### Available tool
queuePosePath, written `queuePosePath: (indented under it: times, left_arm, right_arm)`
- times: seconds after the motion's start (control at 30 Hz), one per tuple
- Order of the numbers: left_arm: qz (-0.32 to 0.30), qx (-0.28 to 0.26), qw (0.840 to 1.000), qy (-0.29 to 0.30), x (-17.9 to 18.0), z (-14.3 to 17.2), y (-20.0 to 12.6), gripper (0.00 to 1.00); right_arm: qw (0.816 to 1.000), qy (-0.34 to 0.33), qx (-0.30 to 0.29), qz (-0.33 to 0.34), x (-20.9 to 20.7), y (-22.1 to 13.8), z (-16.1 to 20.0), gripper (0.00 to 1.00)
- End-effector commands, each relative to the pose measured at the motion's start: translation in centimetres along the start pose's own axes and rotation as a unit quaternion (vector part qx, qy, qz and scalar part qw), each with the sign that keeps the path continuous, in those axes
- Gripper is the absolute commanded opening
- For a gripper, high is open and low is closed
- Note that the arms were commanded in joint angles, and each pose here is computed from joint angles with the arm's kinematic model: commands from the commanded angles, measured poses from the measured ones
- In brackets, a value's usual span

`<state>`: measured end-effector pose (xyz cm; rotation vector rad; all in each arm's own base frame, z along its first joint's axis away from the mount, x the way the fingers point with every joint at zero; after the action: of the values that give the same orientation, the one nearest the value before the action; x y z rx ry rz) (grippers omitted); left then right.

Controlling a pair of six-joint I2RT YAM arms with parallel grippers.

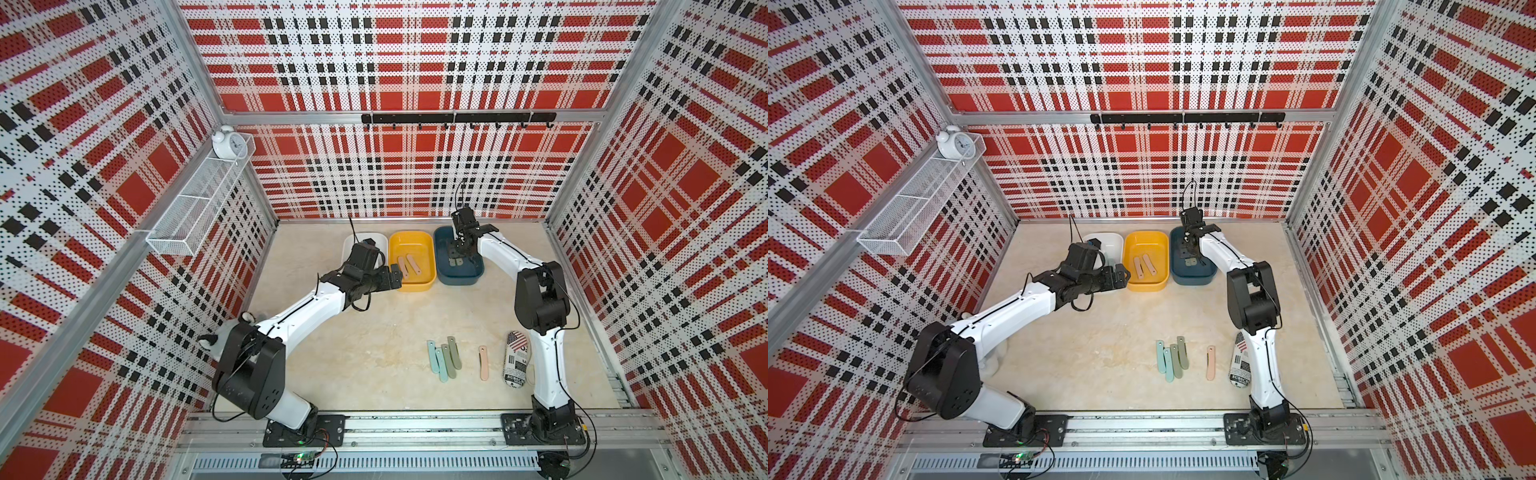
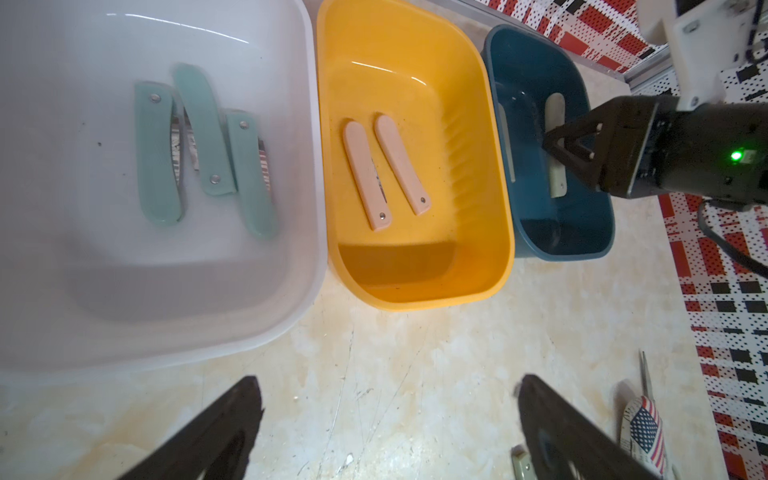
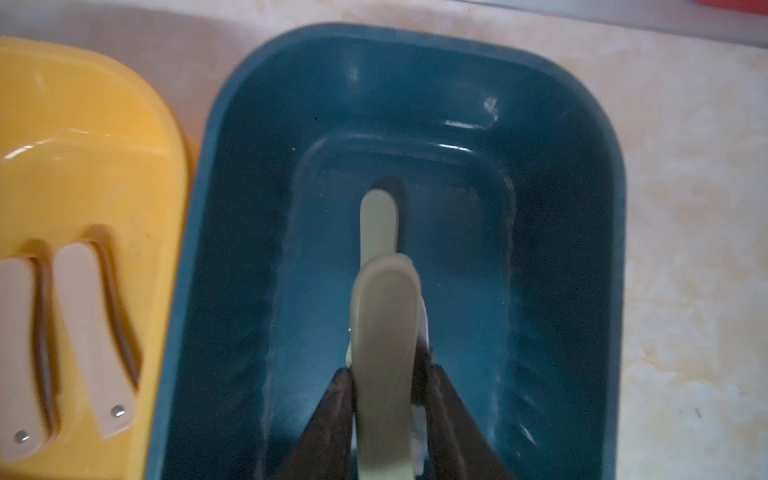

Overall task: Place the fruit knives into the storage box by color
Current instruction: Place the fruit knife in the storage box.

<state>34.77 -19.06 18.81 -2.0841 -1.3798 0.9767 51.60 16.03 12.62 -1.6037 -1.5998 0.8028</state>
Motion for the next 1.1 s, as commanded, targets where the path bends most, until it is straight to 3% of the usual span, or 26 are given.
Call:
queuePosePath:
  times: [0.0,0.23,0.4,0.5,0.57,0.63,0.87,1.07]
  left_arm:
    - [-0.001,-0.009,1.0,0.006,-0.6,-0.9,0.3,0.98]
    - [-0.006,-0.003,1.0,0.015,-1.1,-0.7,0.6,0.98]
    - [-0.009,0.006,1.0,0.029,-2.0,-0.3,0.4,0.99]
    - [-0.009,0.015,0.999,0.039,-2.9,0.3,0.3,0.98]
    - [-0.005,0.028,0.999,0.046,-3.9,1.2,0.3,0.98]
    - [-0.008,0.044,0.997,0.058,-4.9,2.2,0.2,0.98]
    - [-0.014,0.105,0.989,0.101,-8.2,7.3,-0.5,0.99]
    - [0.003,0.165,0.979,0.121,-11.8,13.3,-0.2,0.95]
  right_arm:
    - [1.0,0.014,-0.013,-0.016,0.6,0.5,-1.0,0.35]
    - [0.999,0.017,-0.021,-0.019,0.7,0.5,-1.6,0.48]
    - [0.998,0.021,-0.055,-0.033,0.7,-4.1,-3.2,0.53]
    - [0.996,0.023,-0.071,-0.044,0.8,-7.6,-2.7,0.63]
    - [0.996,0.027,-0.067,-0.046,0.5,-9.3,-1.0,0.76]
    - [0.997,0.029,-0.058,-0.046,0.0,-10.8,1.2,0.99]
    - [0.999,0.026,0.01,-0.023,-2.6,-14.5,12.5,1.0]
    - [0.998,0.053,0.021,-0.02,-5.7,-16.8,18.5,1.0]
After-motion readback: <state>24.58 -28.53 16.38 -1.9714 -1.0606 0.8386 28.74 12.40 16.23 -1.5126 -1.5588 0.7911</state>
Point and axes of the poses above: each gripper's point midway between its finger pads, its own y axis out along the fingers, its own x axis along the line the jaws close on, z = x × y, the point moved 5 cm from there along -y, back along the fingers, and after that the axes turned 10 degrees about y, right-handed, at the moved point
